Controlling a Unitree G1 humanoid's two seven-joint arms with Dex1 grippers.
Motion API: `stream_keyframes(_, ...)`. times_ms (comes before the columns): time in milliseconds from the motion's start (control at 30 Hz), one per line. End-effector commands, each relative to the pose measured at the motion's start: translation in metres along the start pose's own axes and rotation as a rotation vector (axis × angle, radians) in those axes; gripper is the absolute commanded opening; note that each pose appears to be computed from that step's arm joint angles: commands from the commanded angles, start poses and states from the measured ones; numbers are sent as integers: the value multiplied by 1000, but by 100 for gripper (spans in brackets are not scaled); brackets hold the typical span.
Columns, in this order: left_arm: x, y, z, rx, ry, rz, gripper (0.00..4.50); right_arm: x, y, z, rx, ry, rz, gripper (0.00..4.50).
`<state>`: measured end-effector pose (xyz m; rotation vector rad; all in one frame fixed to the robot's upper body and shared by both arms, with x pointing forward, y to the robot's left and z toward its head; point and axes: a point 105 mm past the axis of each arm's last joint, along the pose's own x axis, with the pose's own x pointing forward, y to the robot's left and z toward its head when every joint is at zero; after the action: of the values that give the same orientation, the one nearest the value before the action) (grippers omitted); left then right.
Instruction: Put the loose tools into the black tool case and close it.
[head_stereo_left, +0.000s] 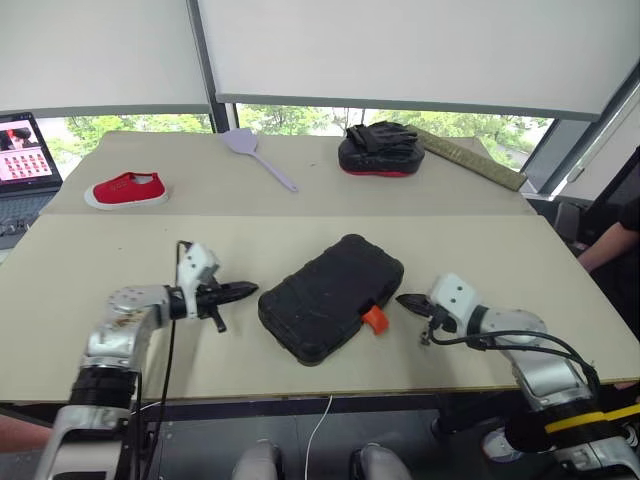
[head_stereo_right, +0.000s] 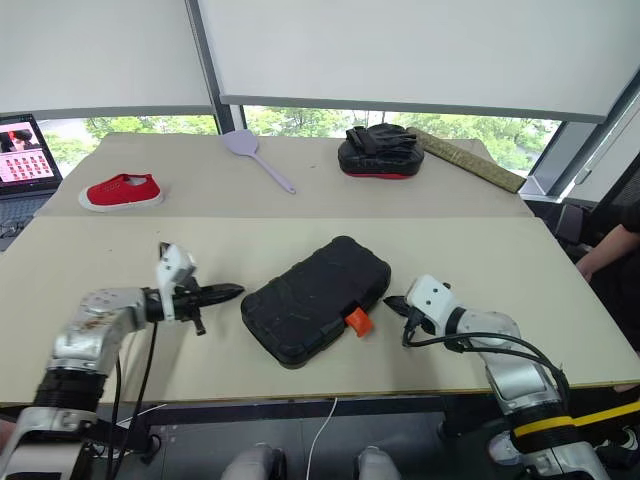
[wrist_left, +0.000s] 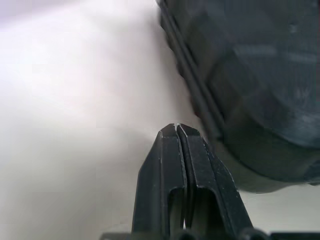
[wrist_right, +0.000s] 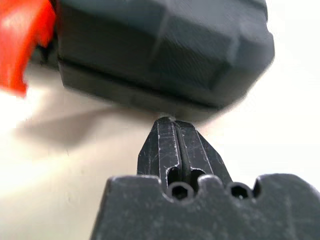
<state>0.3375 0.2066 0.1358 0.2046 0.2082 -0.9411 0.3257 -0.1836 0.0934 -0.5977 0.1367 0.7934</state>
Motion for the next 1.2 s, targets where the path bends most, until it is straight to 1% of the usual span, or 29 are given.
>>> stream_keyframes(33, 7, -28, 33, 50, -46, -184, 9, -22, -8, 4, 21, -19, -47, 0)
stream_keyframes(67, 13, -35, 39, 70, -54, -221, 9, -25, -6, 2, 41, -23, -54, 0)
stream_keyframes(133, 34, -48, 48, 93, -84, -264, 9, -31, 3, 7, 64, -82, -30, 0)
stream_keyframes(200, 58, -60, 49, 85, -78, -290, 9, -35, 9, 15, 59, -146, -25, 0)
stream_keyframes(267, 89, -67, 41, 71, -35, -266, 9, -37, 12, 28, 82, -220, -31, 0)
stream_keyframes(300, 99, -71, 37, 77, -17, -262, 9, -37, 13, 35, 92, -250, -31, 0)
stream_keyframes(367, 113, -80, 28, 93, 29, -273, 9, -37, 20, 47, 105, -298, 4, 0)
stream_keyframes(433, 121, -87, 17, 106, 72, -285, 9, -35, 28, 52, 100, -310, 43, 0)
stream_keyframes(567, 129, -99, -8, 120, 142, -315, 9, -23, 45, 53, 69, -287, 121, 0)
stream_keyframes(633, 132, -101, -12, 110, 146, -315, 9, -13, 56, 46, 58, -251, 157, 0)
stream_keyframes(800, 133, -101, -9, 110, 136, -316, 9, 5, 66, 38, 69, -224, 169, 0)
stream_keyframes(933, 131, -98, -9, 111, 141, -314, 9, 15, 65, 38, 94, -236, 141, 0)
stream_keyframes(1100, 129, -97, -11, 107, 147, -311, 9, 21, 64, 27, 107, -190, 129, 0)
stream_keyframes(1200, 130, -98, -11, 104, 147, -314, 9, 24, 60, 30, 114, -210, 115, 0)
